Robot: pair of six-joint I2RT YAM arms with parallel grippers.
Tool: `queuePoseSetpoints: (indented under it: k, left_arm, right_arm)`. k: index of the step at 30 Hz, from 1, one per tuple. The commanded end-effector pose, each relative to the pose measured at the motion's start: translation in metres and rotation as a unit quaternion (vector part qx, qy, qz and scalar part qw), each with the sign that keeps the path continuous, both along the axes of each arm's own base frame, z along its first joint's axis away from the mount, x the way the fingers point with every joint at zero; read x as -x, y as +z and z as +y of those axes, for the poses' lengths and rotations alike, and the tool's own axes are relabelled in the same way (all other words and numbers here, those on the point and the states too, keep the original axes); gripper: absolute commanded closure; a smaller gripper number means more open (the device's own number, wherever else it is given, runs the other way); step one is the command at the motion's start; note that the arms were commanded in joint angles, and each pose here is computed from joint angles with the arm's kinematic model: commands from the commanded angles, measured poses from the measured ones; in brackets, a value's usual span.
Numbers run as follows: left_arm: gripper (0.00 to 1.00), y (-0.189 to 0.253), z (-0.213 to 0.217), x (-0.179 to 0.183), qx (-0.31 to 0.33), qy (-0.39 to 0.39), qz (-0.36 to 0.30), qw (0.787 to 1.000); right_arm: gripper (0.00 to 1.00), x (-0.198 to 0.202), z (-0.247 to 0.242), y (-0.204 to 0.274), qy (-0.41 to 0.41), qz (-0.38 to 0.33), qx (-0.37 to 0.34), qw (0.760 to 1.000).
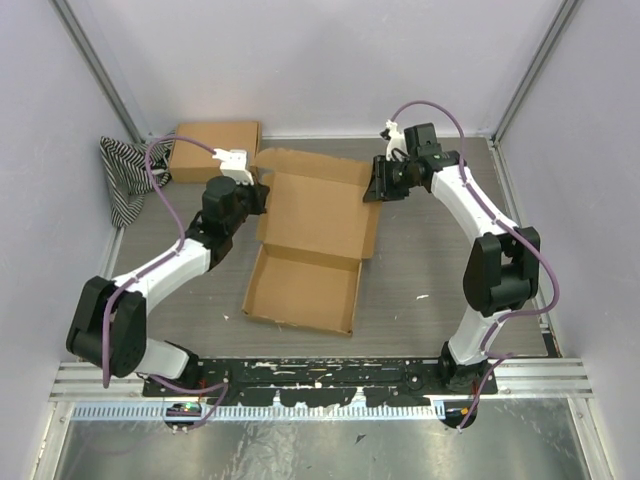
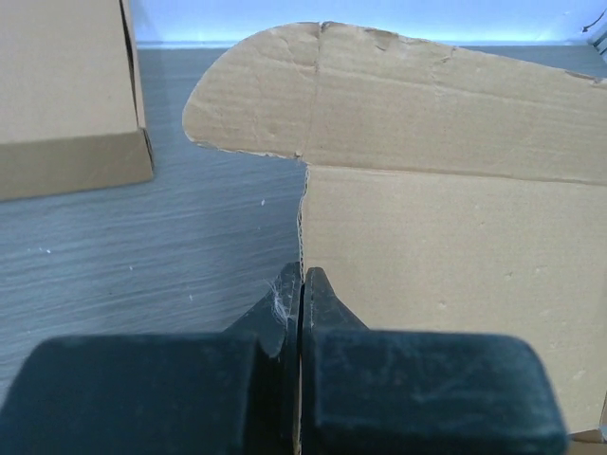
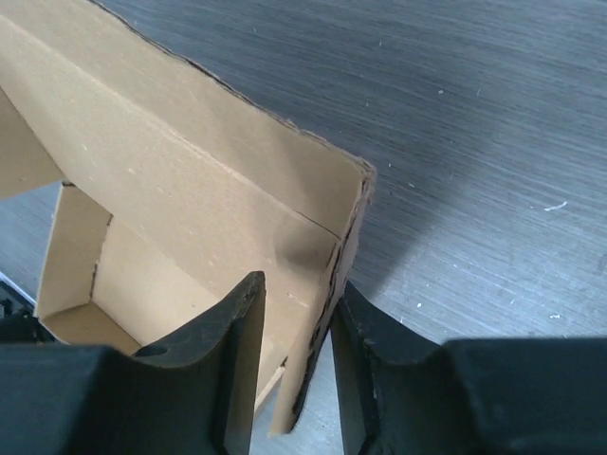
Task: Fold the paper box
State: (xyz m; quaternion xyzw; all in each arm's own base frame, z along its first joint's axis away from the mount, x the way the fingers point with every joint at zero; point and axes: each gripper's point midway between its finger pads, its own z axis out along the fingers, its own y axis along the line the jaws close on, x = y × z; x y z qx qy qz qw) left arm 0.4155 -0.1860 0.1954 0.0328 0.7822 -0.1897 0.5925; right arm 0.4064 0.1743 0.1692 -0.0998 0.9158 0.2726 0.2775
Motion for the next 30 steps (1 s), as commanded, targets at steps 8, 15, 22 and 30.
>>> queuePoseSetpoints:
  k: [8, 15, 22, 30]
  left_arm:
    - [1.00, 0.063, -0.006, 0.011, -0.039, 0.022, -0.120, 0.992]
    - [0.93, 0.072, -0.015, 0.016, -0.063, 0.028, -0.130, 0.989]
    - [0.49, 0.084, 0.002, 0.008, -0.144, 0.071, -0.022, 0.987]
    - [0.42, 0.093, 0.008, 0.009, -0.203, 0.069, 0.047, 0.976]
  right_arm:
    - [0.83, 0.017, -0.017, 0.015, -0.036, 0.001, 0.065, 0.997]
    - [0.99, -0.009, -0.038, 0.034, -0.098, -0.054, 0.107, 0.988]
    - [0.99, -0.045, -0.040, 0.077, -0.092, -0.190, 0.112, 0.971]
    - [0.99, -0.063, -0.023, 0.106, -0.030, -0.344, 0.085, 0.935]
